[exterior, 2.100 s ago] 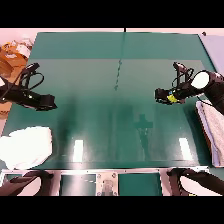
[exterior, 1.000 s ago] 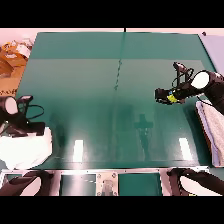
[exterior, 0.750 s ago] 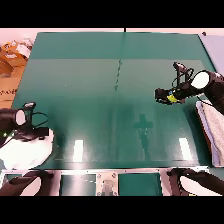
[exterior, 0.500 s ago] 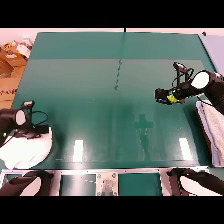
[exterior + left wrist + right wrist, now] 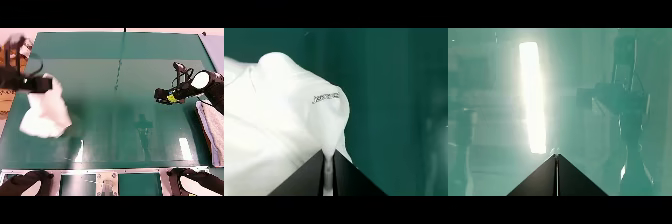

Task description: Fold the shirts.

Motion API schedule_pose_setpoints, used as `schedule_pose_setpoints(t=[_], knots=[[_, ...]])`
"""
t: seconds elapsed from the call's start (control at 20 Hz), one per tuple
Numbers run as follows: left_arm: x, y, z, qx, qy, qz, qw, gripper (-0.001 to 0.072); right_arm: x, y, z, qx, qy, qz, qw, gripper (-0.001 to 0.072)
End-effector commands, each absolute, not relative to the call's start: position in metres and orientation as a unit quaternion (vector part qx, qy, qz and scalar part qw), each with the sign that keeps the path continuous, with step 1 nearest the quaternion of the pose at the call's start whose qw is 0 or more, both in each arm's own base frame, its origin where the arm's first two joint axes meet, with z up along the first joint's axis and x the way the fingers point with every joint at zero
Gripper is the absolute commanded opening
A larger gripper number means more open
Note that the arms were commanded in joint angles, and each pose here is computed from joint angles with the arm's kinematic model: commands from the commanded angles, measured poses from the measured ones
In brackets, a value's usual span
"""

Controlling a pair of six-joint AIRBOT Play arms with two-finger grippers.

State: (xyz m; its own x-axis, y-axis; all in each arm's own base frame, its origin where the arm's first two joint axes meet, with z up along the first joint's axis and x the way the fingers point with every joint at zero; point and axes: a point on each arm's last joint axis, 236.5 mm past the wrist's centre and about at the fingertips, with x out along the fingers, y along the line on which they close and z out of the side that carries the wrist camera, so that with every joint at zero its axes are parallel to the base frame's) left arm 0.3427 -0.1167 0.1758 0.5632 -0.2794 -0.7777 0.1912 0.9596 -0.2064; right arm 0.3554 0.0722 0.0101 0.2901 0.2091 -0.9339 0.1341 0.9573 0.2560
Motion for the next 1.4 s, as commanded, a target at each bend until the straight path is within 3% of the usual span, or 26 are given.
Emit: schedule_pose_setpoints(t=[0.0,0.25,0.35,0.4,0.45,0.5,0.65,0.75,1.0,1.15,1.35], knots=[[0.329,-0.217,0.257,-0.068,0.342,-0.272,0.897,0.0020,0.349,0.073,0.009,0.119,0.606,0.043,0.785,0.0016],[0.316,-0.333,0.189,-0.069,0.412,-0.367,0.831,0.0035,0.351,0.070,0.020,0.112,0.605,0.049,0.787,0.0018],[0.318,-0.358,0.135,-0.064,0.470,-0.365,0.801,0.0652,0.355,0.066,0.029,0.115,0.600,0.046,0.790,0.0040],[0.316,-0.365,0.113,-0.069,0.499,-0.363,0.784,0.0711,0.353,0.063,0.033,0.115,0.603,0.043,0.788,0.0204],[0.317,-0.363,0.100,-0.069,0.519,-0.356,0.774,0.0712,0.353,0.059,0.036,0.114,0.604,0.041,0.788,0.0373],[0.322,-0.353,0.094,-0.063,0.529,-0.348,0.771,0.0711,0.353,0.054,0.038,0.108,0.604,0.044,0.789,0.0438],[0.352,-0.287,0.098,-0.055,0.545,-0.300,0.781,0.0711,0.341,0.040,0.035,0.117,0.626,0.032,0.770,0.0453],[0.379,-0.218,0.085,-0.049,0.564,-0.224,0.794,0.0710,0.334,0.047,0.026,0.132,0.637,0.040,0.758,0.0478],[0.422,-0.111,0.011,-0.099,0.572,-0.094,0.809,0.0711,0.330,0.135,-0.026,0.196,0.625,0.150,0.740,0.0504],[0.454,-0.119,-0.028,-0.136,0.550,-0.100,0.818,0.0711,0.313,0.162,-0.064,0.174,0.669,0.164,0.704,0.0502],[0.496,-0.167,-0.052,-0.255,0.498,-0.151,0.815,0.0710,0.323,0.169,-0.087,0.179,0.668,0.155,0.705,0.0499]])
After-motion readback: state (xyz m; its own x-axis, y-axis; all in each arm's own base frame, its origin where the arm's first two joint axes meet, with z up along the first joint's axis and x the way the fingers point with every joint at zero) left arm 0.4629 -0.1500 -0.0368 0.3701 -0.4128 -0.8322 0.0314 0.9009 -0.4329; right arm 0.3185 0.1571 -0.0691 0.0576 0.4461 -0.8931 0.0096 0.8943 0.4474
